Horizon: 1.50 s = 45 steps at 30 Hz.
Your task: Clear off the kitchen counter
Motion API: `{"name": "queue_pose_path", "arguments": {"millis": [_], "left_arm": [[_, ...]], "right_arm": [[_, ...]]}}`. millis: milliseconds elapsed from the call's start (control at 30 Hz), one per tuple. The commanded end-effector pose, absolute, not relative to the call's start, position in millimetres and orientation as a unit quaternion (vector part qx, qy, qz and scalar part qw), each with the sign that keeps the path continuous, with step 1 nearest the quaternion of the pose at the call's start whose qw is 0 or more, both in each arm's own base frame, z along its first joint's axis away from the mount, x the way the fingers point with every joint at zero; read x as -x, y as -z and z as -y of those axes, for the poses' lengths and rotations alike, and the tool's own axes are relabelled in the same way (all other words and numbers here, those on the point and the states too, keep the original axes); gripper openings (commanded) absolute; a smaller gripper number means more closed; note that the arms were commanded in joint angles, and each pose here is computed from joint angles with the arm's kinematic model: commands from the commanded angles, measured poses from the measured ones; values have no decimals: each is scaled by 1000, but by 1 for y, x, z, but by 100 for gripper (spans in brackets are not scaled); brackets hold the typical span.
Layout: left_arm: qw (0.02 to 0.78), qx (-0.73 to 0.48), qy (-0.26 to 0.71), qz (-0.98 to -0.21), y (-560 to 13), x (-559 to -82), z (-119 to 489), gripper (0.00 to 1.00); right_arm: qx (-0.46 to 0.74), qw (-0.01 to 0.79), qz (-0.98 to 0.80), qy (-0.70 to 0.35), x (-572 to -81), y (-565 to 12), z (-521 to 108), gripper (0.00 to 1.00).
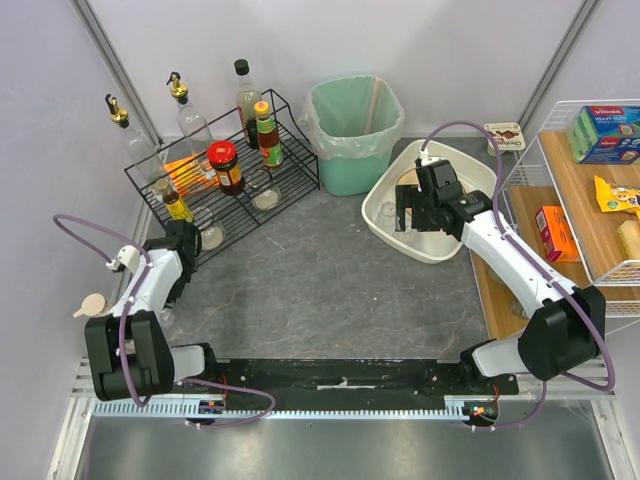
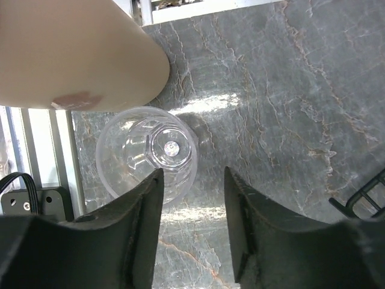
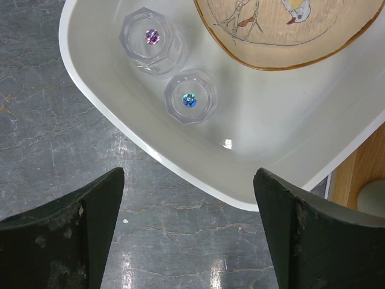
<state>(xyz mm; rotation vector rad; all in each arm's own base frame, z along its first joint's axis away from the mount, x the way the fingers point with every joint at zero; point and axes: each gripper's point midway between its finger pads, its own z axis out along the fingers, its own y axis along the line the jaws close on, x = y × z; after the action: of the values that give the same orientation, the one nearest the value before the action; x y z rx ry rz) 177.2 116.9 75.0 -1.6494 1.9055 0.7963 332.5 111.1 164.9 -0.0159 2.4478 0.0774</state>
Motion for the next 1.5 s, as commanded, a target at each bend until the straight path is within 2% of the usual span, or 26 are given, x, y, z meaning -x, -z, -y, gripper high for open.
{"name": "queue_pose_path", "arguments": {"millis": [0, 200, 267, 333, 633, 667, 700, 867, 1067, 1200, 1333, 1467], "left_arm": [[247, 615, -301, -686, -74, -180, -123, 41], [251, 624, -313, -670, -76, -168, -126, 16], [257, 623, -310, -670, -80, -170, -127, 13], [260, 623, -298, -675, -83, -174, -124, 2], [315, 596, -189, -714, -113, -195, -105, 1], [314, 583, -161, -732, -115, -202, -96, 2], [318, 521, -103, -785, -123, -220, -78, 2], [343, 426, 4, -837, -147, -231, -32, 2], [383, 345, 81, -853, -198, -230, -2, 2], [389, 284, 149, -864, -240, -228, 26, 1], [387, 185, 255, -867, -280, -234, 68, 2], [406, 70, 376, -830, -330, -233, 111, 2]], "right_arm": [[1, 347, -937, -38, -337, -174, -114, 95], [14, 347, -937, -31, -348, -175, -117, 95], [14, 345, -938, -30, -351, -174, -117, 94], [14, 345, -938, -32, -353, -173, -119, 95], [17, 360, -928, -91, -353, -191, -139, 94], [19, 362, -926, -102, -353, -194, -142, 95], [27, 373, -919, -125, -352, -203, -149, 98], [31, 396, -904, -160, -350, -218, -159, 98], [41, 390, -897, -204, -344, -224, -174, 98], [87, 373, -878, -288, -331, -232, -204, 98], [109, 351, -849, -380, -319, -240, -241, 98], [129, 358, -802, -460, -305, -269, -285, 98]]}}
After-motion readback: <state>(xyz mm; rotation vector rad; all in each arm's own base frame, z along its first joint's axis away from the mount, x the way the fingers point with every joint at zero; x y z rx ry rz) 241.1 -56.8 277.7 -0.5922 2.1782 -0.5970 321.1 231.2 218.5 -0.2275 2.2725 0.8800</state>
